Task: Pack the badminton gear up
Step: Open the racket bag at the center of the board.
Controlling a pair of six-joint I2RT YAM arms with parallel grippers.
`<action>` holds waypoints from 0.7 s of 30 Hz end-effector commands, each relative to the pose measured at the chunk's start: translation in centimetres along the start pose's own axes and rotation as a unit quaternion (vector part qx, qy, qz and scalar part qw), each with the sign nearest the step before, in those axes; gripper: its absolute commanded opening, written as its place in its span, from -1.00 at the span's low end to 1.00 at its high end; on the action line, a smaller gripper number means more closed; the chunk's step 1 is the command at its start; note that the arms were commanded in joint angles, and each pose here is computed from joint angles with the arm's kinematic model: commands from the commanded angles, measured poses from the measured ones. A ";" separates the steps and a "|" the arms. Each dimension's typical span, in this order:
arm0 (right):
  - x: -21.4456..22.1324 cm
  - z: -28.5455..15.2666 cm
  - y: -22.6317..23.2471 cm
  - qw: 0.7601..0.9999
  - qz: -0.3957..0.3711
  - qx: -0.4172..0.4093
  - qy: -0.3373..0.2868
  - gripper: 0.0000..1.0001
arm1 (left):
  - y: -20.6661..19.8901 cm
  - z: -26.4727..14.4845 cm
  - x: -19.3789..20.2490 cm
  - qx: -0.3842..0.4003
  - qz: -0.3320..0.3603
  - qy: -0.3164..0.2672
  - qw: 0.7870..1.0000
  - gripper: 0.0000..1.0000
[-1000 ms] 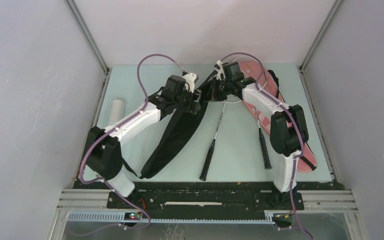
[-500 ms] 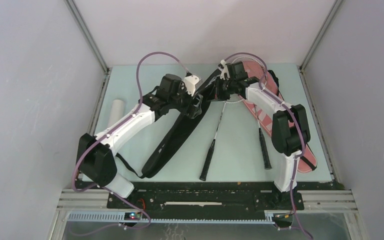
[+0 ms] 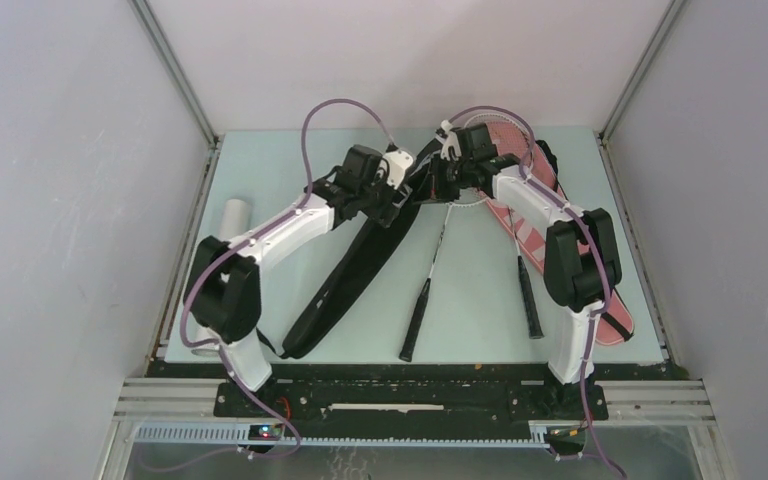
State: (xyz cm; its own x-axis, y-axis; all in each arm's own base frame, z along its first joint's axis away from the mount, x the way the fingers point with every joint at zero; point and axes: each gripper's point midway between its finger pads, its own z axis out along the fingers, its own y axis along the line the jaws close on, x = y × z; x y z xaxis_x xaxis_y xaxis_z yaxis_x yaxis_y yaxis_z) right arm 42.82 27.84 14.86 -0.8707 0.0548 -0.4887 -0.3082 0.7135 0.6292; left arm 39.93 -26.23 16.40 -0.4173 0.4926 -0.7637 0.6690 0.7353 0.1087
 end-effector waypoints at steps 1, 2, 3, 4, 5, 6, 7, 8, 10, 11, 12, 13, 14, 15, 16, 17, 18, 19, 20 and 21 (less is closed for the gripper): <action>-1.8 -2.7 2.1 0.998 -0.036 -0.039 -0.033 -1.00 | 1.6 1.6 -2.1 -0.031 0.041 -0.024 0.998 0.35; -1.9 -2.8 1.9 0.998 -0.036 -0.040 -0.034 -1.00 | 2.0 2.1 -1.7 -0.041 0.043 -0.020 0.998 0.27; -1.9 -3.0 1.7 0.998 -0.037 -0.040 -0.035 -1.00 | 2.2 2.5 -1.5 -0.044 0.038 -0.019 0.998 0.12; -2.1 -3.2 1.5 0.998 -0.038 -0.039 -0.036 -1.00 | 2.2 2.7 -1.4 -0.040 0.031 -0.018 0.999 -0.20; -2.1 -3.3 1.1 0.998 -0.040 -0.034 -0.037 -1.00 | 2.2 2.7 -1.3 -0.031 0.020 -0.017 0.999 -0.49; -2.3 -3.6 0.8 0.998 -0.043 -0.027 -0.039 -1.00 | 2.2 2.3 -1.5 -0.025 0.008 -0.021 0.999 -0.77; -2.4 -3.9 0.2 0.998 -0.048 -0.018 -0.041 -1.00 | 2.4 1.8 -1.7 -0.023 -0.002 -0.026 0.999 -0.94; -2.6 -4.3 -0.2 0.998 -0.053 -0.008 -0.044 -1.00 | 2.7 1.1 -2.0 -0.025 -0.013 -0.032 0.999 -0.99; -3.1 -5.0 -1.0 0.997 -0.064 0.008 -0.049 -0.94 | 3.2 -0.1 -2.6 -0.025 -0.031 -0.041 0.998 -0.99; -3.2 -5.4 -1.4 0.996 -0.071 0.019 -0.048 -0.84 | 3.4 -0.6 -2.7 -0.029 -0.042 -0.042 0.998 -0.99; -3.3 -5.8 -1.9 0.995 -0.078 0.033 -0.044 -0.75 | 3.7 -1.1 -3.0 -0.034 -0.051 -0.044 0.997 -0.99; -3.5 -6.2 -2.5 0.994 -0.085 0.050 -0.043 -0.67 | 3.8 -1.5 -3.0 -0.037 -0.061 -0.045 0.996 -0.99; -3.6 -6.6 -3.0 0.993 -0.090 0.063 -0.039 -0.56 | 3.9 -1.7 -3.0 -0.040 -0.072 -0.042 0.996 -0.99; -3.5 -7.0 -3.6 0.992 -0.094 0.073 -0.032 -0.44 | 4.0 -1.9 -3.0 -0.043 -0.081 -0.041 0.995 -0.99; -3.3 -7.4 -4.0 0.992 -0.099 0.078 -0.028 -0.30 | 3.8 -2.0 -3.0 -0.039 -0.091 -0.041 0.994 -0.99; -3.2 -7.9 -4.3 0.991 -0.102 0.077 -0.025 -0.17 | 3.7 -2.1 -3.0 -0.039 -0.100 -0.040 0.993 -1.00; -3.0 -8.4 -4.2 0.992 -0.106 0.069 -0.022 0.01 | 3.7 -2.0 -2.9 -0.043 -0.108 -0.038 0.993 -0.99; -2.9 -9.0 -4.2 0.992 -0.108 0.061 -0.022 0.25 | 3.7 -2.0 -2.7 -0.045 -0.110 -0.035 0.992 -1.00; -2.8 -9.7 -4.1 0.992 -0.109 0.053 -0.026 0.44 | 3.9 -2.0 -2.6 -0.051 -0.110 -0.032 0.992 -0.99; -3.0 -10.6 -4.3 0.992 -0.113 0.050 -0.036 0.65 | 4.1 -2.0 -2.5 -0.062 -0.110 -0.030 0.992 -0.99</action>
State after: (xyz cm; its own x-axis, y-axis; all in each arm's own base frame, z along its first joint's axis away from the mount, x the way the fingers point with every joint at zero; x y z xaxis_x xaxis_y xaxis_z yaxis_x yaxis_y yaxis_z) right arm 43.22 20.52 15.37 -0.8383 -0.0439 -0.5434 -0.3667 0.7830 0.5024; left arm 41.81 -23.61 15.34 -0.5322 0.3741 -0.7595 0.5516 0.8337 0.0241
